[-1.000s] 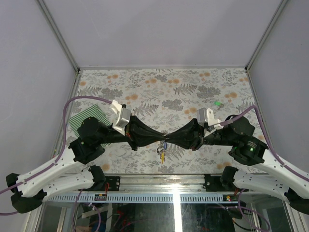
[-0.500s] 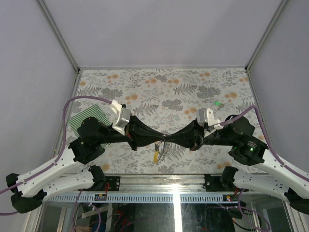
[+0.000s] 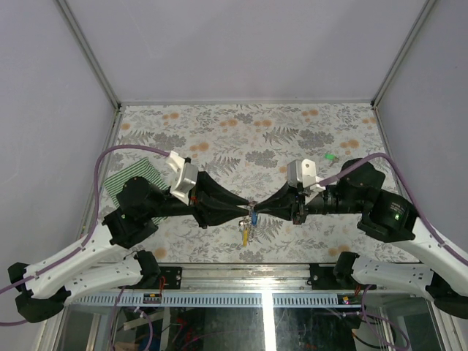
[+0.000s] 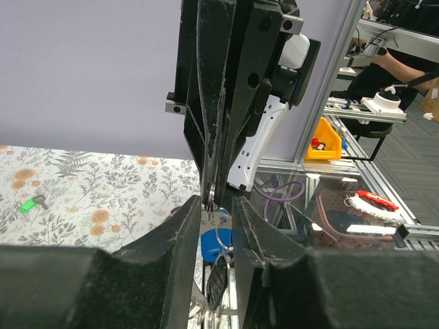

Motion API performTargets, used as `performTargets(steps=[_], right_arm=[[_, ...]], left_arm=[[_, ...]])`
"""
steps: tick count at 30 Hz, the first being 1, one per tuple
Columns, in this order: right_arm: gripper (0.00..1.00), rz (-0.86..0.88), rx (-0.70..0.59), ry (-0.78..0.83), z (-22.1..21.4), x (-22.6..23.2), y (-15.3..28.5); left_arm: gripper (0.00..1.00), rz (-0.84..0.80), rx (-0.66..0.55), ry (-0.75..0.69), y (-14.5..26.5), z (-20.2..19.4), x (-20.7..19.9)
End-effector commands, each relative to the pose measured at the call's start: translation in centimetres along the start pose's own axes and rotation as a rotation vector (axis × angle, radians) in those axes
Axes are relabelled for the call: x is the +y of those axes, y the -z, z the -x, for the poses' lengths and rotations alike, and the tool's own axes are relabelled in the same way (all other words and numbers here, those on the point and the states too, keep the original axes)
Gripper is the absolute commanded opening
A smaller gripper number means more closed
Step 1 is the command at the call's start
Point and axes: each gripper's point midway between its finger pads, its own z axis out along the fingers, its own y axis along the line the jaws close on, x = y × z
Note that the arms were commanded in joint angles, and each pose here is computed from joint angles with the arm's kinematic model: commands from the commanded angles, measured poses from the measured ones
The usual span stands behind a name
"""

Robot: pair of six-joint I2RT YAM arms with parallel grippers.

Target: Put the keys on the keyring

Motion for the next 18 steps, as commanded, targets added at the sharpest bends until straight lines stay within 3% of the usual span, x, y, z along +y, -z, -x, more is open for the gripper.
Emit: performTargets(steps=[1, 12, 18], right_arm=[[0.00, -0.007, 0.101, 0.042, 0.1, -0.1, 1.0], [0.00, -0.033, 0.416, -0.047, -2.3, -1.2, 2.0], [0.00, -0.040, 0.499, -0.082, -2.4, -1.7, 1.7]], left_arm=[[0.27, 0.039, -0.022, -0.037, 0.4, 1.8, 0.0], [0.28, 0.102, 0.090, -0.026, 0.3, -0.4, 1.7], [0.28, 0.089, 0.114, -0.015, 0.0, -1.3, 1.9]])
